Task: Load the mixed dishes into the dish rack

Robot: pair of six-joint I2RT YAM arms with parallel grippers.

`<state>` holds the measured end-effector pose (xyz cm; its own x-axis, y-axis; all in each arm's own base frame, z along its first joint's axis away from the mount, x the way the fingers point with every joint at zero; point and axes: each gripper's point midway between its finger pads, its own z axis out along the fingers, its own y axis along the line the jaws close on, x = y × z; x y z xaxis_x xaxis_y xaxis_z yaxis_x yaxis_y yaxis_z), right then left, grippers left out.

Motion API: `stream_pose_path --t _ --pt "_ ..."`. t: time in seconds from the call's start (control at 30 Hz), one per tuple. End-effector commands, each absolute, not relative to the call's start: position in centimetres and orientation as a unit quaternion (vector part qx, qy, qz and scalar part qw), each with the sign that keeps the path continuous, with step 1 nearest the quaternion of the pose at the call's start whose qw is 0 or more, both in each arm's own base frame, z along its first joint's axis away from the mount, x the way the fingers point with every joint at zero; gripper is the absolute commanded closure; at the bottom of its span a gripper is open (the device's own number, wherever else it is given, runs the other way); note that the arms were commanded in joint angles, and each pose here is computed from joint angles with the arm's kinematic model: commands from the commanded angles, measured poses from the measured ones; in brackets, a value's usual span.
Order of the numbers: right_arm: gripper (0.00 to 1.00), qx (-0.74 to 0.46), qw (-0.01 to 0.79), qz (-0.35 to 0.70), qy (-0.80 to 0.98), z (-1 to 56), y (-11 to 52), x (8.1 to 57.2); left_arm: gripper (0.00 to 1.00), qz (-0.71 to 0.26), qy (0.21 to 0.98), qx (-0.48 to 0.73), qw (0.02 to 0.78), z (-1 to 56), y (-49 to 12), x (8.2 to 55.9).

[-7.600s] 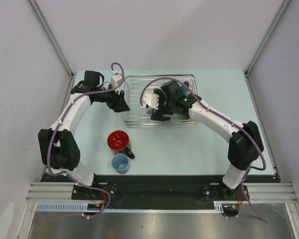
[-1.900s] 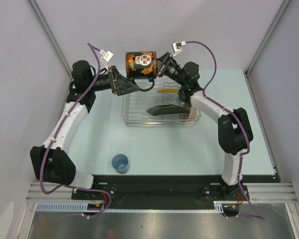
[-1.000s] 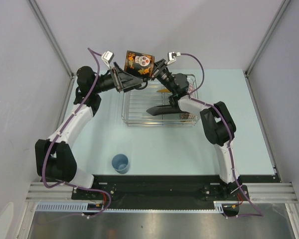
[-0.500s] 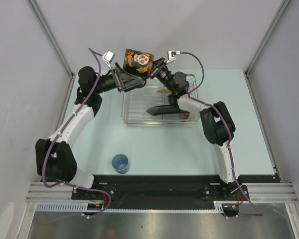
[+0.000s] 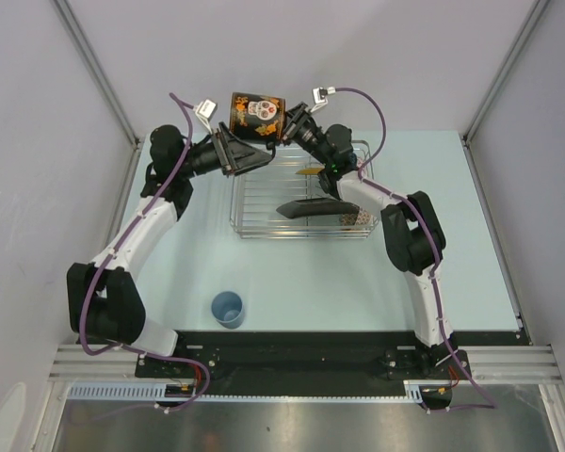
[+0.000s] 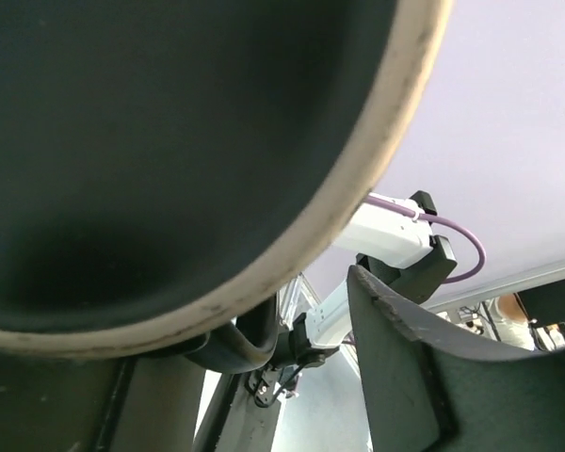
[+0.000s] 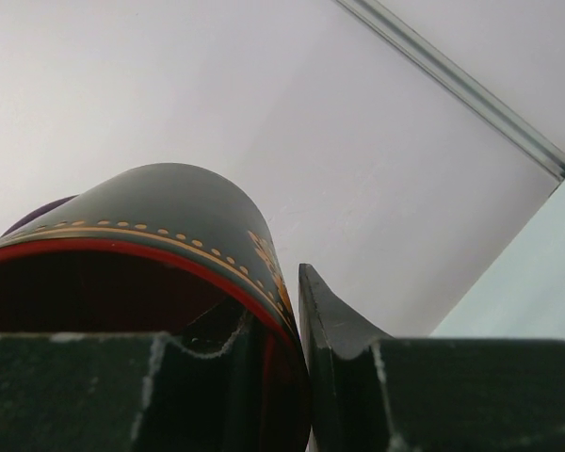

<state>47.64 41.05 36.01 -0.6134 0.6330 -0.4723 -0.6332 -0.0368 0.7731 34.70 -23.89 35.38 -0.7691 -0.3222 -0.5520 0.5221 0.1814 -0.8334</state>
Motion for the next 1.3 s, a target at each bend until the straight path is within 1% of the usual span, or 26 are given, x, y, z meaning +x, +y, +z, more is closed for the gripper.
stream_pose_path --t 0.0,0.07,0.13,0.17,0.2,0.3,0.57,0.6,0.63,0.7,0.73,0.77,0.9,0.93,1.0,1.1,1.27 --pt "1.0 -0.133 0.415 0.755 0.49 40.5 45.0 39.6 0.46 -0.655 0.651 0.158 0.35 39.5 -25.7 32.3" --pt "1.0 -0.14 0.407 0.756 0.493 40.0 45.4 39.0 0.54 -0.658 0.648 0.156 0.35 40.0 -25.7 32.5" --pt "1.0 -0.148 0.398 0.759 0.493 39.7 45.8 38.5 0.58 -0.662 0.642 0.157 0.354 40.7 -25.6 32.5" --pt "1.0 -0.149 0.393 0.76 0.496 39.3 46.0 38.3 0.65 -0.664 0.639 0.157 0.355 41.0 -25.4 32.6" --pt "1.0 -0.146 0.383 0.765 0.497 38.7 46.1 38.1 0.81 -0.665 0.638 0.155 0.355 41.2 -25.3 32.9" --pt "1.0 -0.147 0.376 0.766 0.501 38.0 46.2 37.5 1.0 -0.666 0.637 0.153 0.356 41.3 -25.0 33.0" --pt "1.0 -0.144 0.373 0.769 0.499 37.7 45.4 37.0 1.0 -0.662 0.635 0.154 0.366 41.7 -24.2 33.2" --pt "0.99 -0.139 0.37 0.768 0.504 37.2 45.2 37.2 1.0 -0.661 0.634 0.155 0.369 41.8 -24.0 33.2" --pt "0.92 -0.138 0.37 0.768 0.504 37.2 45.2 37.0 1.0 -0.66 0.634 0.152 0.372 41.9 -23.8 33.4" --pt "0.89 -0.134 0.37 0.768 0.505 37.0 44.8 37.1 1.0 -0.658 0.633 0.15 0.379 42.1 -23.4 33.6" --pt "0.84 -0.132 0.37 0.769 0.504 37.0 44.7 37.2 1.0 -0.658 0.632 0.152 0.38 42.2 -23.2 33.5" --pt "0.81 -0.131 0.368 0.77 0.504 37.0 44.6 37.1 1.0 -0.657 0.631 0.152 0.383 42.3 -23.1 33.5" --pt "0.75 -0.128 0.374 0.769 0.502 37.3 44.1 37.5 1.0 -0.66 0.628 0.144 0.387 42.4 -22.4 33.6" --pt "0.71 -0.127 0.375 0.769 0.502 37.3 43.9 37.5 1.0 -0.659 0.628 0.141 0.388 42.4 -22.2 33.8" --pt "0.69 -0.126 0.376 0.769 0.501 37.5 43.8 37.6 1.0 -0.658 0.629 0.137 0.391 42.4 -21.9 34.0" --pt "0.6 -0.127 0.378 0.77 0.497 37.7 43.7 37.6 1.0 -0.657 0.629 0.136 0.393 42.4 -21.7 34.0" --pt "0.59 -0.122 0.384 0.771 0.494 38.0 43.1 38.0 1.0 -0.654 0.631 0.134 0.396 42.1 -21.4 34.2"
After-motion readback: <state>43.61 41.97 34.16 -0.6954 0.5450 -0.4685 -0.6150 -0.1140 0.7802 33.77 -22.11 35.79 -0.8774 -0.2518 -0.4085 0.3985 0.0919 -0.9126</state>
